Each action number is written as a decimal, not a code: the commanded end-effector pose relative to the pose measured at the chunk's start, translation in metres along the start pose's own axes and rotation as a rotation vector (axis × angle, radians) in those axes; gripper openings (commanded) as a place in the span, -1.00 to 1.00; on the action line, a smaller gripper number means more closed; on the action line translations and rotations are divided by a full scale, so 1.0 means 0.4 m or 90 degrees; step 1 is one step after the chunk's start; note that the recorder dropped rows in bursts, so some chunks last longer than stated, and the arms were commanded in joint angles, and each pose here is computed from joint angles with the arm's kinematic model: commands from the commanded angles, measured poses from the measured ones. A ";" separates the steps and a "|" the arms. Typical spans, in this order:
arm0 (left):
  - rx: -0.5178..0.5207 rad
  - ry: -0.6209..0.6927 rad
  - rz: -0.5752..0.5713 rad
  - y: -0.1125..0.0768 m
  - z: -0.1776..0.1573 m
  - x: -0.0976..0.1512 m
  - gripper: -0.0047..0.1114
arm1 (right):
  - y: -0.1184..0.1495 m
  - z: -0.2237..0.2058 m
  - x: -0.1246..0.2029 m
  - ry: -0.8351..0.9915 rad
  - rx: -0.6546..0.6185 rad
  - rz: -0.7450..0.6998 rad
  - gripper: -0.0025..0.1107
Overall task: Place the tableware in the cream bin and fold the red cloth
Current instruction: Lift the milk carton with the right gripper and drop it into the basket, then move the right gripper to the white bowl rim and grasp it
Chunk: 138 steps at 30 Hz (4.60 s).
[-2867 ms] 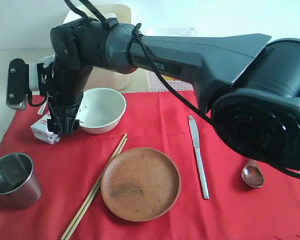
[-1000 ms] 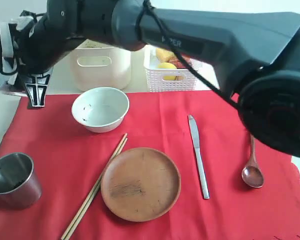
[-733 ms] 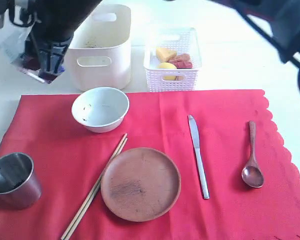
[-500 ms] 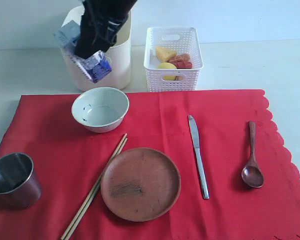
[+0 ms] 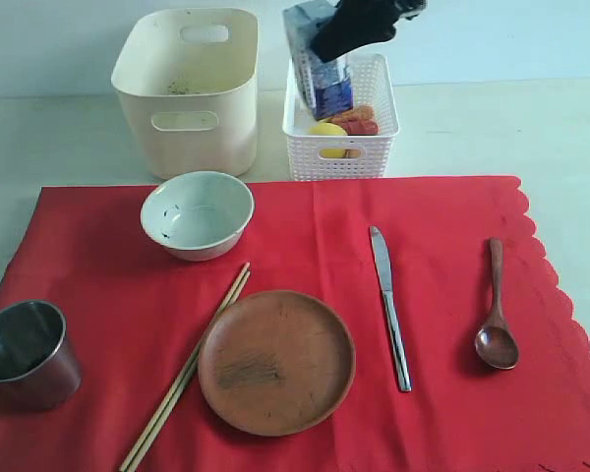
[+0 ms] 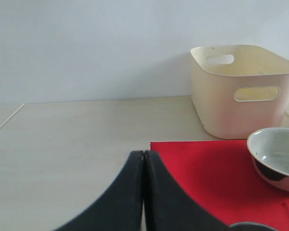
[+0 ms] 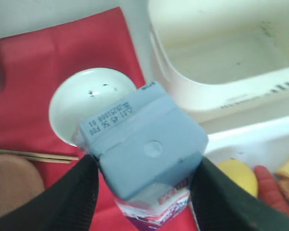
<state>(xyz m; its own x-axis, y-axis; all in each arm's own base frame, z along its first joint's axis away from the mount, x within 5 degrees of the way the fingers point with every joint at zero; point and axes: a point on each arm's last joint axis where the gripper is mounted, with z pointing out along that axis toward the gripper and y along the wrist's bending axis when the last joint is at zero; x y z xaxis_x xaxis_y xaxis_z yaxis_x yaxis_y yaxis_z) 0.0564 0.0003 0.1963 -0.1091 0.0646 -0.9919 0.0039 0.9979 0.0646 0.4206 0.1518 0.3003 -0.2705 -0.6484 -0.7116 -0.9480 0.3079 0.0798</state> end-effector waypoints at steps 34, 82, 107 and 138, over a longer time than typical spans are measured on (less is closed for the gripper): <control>0.001 -0.002 -0.004 0.000 -0.001 0.002 -0.90 | -0.269 0.213 0.191 -0.128 0.299 0.259 -0.24; 0.001 -0.002 -0.004 0.000 -0.001 0.002 -0.90 | 0.107 -0.254 0.017 -0.091 0.360 0.352 -0.96; 0.001 -0.002 -0.004 0.000 -0.001 0.002 -0.90 | 0.302 0.204 0.179 -0.104 0.084 0.357 -0.96; 0.001 -0.002 -0.004 0.000 -0.001 0.002 -0.90 | 0.196 0.513 0.169 -0.039 0.186 0.305 0.27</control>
<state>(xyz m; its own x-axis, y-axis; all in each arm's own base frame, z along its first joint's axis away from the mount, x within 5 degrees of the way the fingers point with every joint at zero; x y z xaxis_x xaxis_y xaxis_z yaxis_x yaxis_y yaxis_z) 0.0564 0.0003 0.1963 -0.1091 0.0646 -0.9919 0.0039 0.9979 0.0646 0.3588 0.2740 0.1250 -0.6440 -0.3305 -0.6900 -0.6271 0.7447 0.2286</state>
